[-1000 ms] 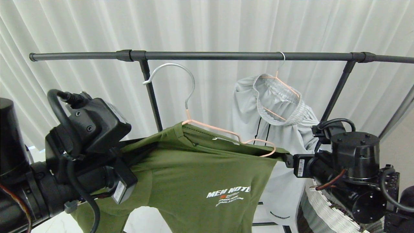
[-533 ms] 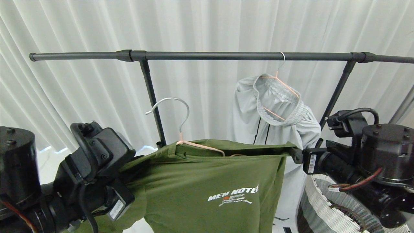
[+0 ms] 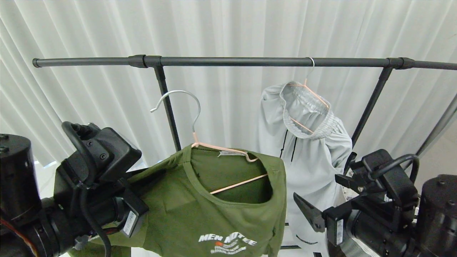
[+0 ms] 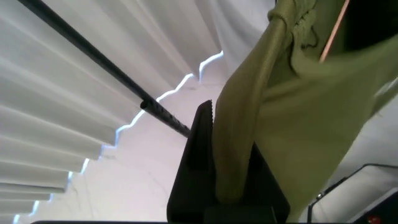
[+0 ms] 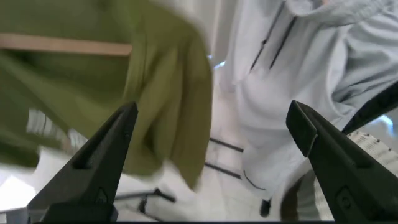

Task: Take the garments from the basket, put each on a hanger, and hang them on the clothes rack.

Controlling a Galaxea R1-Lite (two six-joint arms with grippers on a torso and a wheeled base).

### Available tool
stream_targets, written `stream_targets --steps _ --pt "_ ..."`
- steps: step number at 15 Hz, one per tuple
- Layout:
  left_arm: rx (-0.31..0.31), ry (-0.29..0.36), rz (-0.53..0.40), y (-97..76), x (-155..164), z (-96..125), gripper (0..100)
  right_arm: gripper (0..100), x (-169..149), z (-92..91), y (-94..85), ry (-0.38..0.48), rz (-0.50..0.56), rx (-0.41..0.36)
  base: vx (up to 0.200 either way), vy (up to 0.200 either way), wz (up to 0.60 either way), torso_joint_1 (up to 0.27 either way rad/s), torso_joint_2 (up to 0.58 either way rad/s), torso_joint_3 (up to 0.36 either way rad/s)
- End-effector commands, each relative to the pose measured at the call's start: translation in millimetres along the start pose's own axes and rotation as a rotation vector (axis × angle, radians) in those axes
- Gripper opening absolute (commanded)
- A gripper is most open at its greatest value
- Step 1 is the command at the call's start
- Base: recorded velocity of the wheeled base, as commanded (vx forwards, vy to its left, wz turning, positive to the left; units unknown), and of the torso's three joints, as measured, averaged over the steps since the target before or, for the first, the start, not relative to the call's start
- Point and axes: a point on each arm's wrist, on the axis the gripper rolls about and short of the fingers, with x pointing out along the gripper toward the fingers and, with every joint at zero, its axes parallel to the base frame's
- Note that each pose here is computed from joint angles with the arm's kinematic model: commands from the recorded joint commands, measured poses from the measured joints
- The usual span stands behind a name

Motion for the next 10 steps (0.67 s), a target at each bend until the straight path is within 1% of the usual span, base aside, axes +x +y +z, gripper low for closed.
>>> stream_targets --steps 1,3,5,7,8,9,10 --pt "-0.011 -0.011 -0.016 -2.2 -0.4 0.4 0 100 -12.2 4.4 -0.7 -0.003 0.041 -0.011 0.000 0.000 0.00 0.000 0.00 0.000" --pt "-0.021 -0.032 -0.050 -3.4 -4.5 -0.7 0 100 -24.8 8.6 -8.8 0.013 0.112 -0.020 0.000 0.000 0.00 0.000 0.00 0.000" --pt "-0.013 -0.090 -0.172 -6.2 -16.2 -8.4 0 100 -40.8 12.4 -29.4 0.039 0.178 -0.109 0.000 0.000 0.00 0.000 0.00 0.000" --pt "-0.012 -0.109 -0.236 -9.1 -20.8 -14.7 0 100 -48.5 24.5 -43.3 0.033 0.240 -0.168 0.000 0.000 0.00 0.000 0.00 0.000" --pt "-0.010 -0.134 -0.270 -9.7 -22.8 -14.2 0 100 -50.8 34.4 -48.1 0.030 0.276 -0.200 0.000 0.000 0.00 0.000 0.00 0.000" --pt "-0.010 -0.146 -0.295 -10.1 -23.0 -13.6 0 100 -51.6 40.4 -49.6 0.033 0.310 -0.215 0.000 0.000 0.00 0.000 0.00 0.000" --pt "-0.010 -0.166 -0.320 -9.8 -23.1 -11.1 0 100 -53.5 52.4 -50.6 0.041 0.379 -0.234 0.000 0.000 0.00 0.000 0.00 0.000"
